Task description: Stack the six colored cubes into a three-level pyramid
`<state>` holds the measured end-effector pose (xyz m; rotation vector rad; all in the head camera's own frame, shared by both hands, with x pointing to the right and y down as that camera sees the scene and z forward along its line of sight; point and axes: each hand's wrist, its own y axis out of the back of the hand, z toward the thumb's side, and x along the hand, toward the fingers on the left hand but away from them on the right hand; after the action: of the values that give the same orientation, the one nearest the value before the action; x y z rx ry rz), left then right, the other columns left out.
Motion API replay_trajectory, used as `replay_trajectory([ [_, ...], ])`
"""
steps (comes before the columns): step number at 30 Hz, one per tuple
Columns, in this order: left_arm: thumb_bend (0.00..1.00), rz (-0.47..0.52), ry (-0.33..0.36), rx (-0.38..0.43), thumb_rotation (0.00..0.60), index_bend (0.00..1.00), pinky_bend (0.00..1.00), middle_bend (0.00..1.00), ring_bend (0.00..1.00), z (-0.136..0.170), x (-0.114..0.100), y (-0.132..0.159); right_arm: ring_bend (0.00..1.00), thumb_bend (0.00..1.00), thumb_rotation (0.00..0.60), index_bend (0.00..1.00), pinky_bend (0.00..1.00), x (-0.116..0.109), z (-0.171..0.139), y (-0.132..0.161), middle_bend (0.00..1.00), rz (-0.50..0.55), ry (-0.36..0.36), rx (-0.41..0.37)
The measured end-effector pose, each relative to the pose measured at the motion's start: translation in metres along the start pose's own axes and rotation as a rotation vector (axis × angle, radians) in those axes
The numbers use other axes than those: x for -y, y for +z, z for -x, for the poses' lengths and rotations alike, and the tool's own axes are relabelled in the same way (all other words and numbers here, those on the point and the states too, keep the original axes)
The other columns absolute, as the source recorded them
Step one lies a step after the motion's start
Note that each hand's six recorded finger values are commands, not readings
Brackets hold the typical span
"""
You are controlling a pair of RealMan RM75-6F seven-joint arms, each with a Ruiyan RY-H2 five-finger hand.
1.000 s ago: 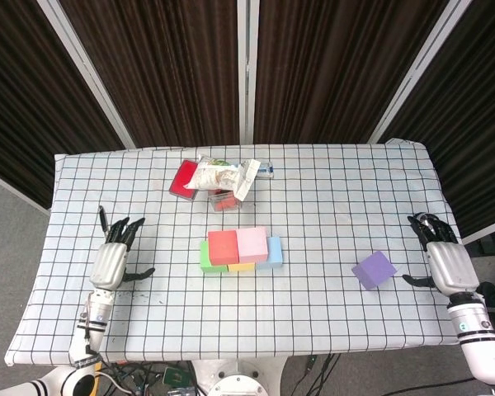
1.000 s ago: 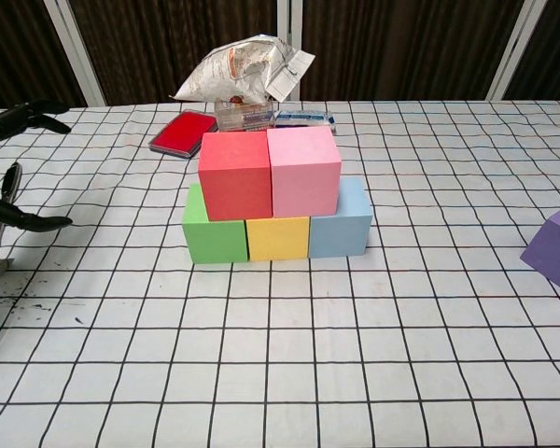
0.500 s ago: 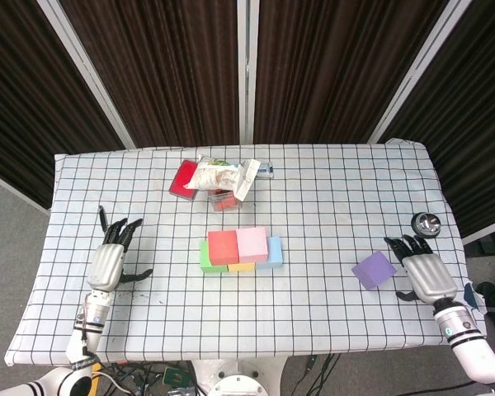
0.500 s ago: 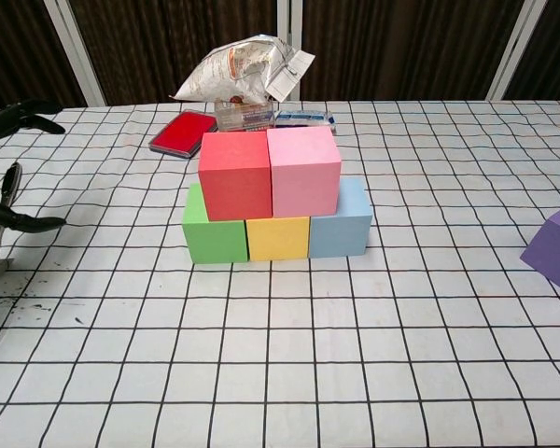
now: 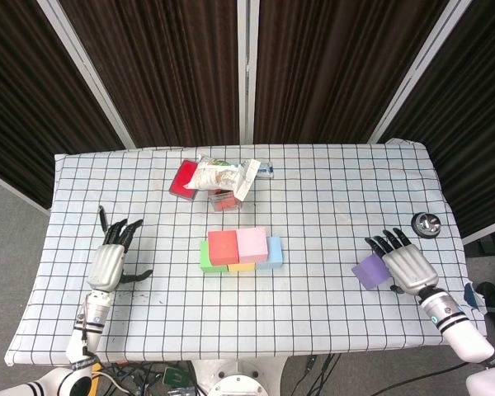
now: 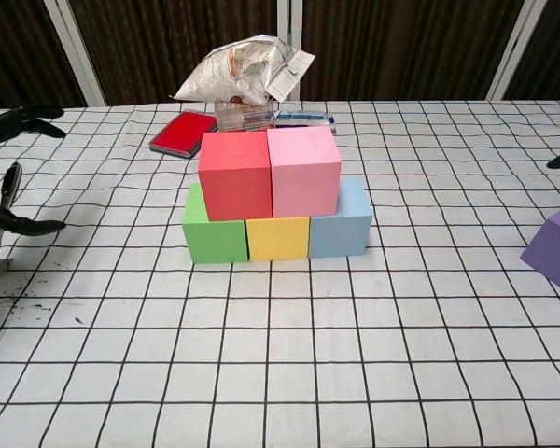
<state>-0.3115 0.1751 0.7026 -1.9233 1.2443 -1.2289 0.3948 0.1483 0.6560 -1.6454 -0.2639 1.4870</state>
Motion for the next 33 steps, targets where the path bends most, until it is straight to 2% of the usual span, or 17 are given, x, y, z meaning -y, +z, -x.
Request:
replay_trajectory([
  [4, 0.0, -0.001, -0.001, 0.004, 0.6, 0.08, 0.01, 0.13, 0.0, -0.001, 0.0, 0.001, 0.0, 0.04, 0.6, 0.0, 0.0, 0.0, 0.004, 0.003, 0.19, 0.021, -0.015, -0.014],
  [9, 0.0, -0.003, -0.002, 0.008, 0.6, 0.08, 0.01, 0.13, 0.0, -0.002, 0.0, 0.003, 0.02, 0.06, 0.6, 0.0, 0.0, 0.0, 0.005, 0.007, 0.35, 0.087, -0.043, -0.038],
  [15, 0.0, -0.008, -0.009, 0.005, 0.6, 0.08, 0.01, 0.13, 0.0, -0.002, 0.001, 0.002, 0.04, 0.07, 0.6, 0.0, 0.0, 0.009, 0.006, 0.007, 0.38, 0.155, -0.022, -0.049],
  [20, 0.0, -0.006, -0.004, 0.004, 0.6, 0.08, 0.01, 0.13, 0.0, -0.002, 0.0, 0.002, 0.06, 0.09, 0.6, 0.0, 0.0, 0.006, 0.005, 0.005, 0.42, 0.187, -0.037, -0.046],
  [26, 0.0, -0.003, -0.002, 0.004, 0.6, 0.08, 0.01, 0.13, 0.0, -0.002, 0.0, 0.001, 0.08, 0.11, 0.6, 0.0, 0.0, -0.008, 0.001, 0.003, 0.46, 0.233, -0.102, -0.037],
  [33, 0.0, 0.007, 0.002, -0.001, 0.6, 0.09, 0.01, 0.13, 0.0, 0.001, -0.002, -0.001, 0.08, 0.11, 0.6, 0.0, 0.0, -0.037, -0.007, 0.005, 0.47, 0.272, -0.182, -0.042],
])
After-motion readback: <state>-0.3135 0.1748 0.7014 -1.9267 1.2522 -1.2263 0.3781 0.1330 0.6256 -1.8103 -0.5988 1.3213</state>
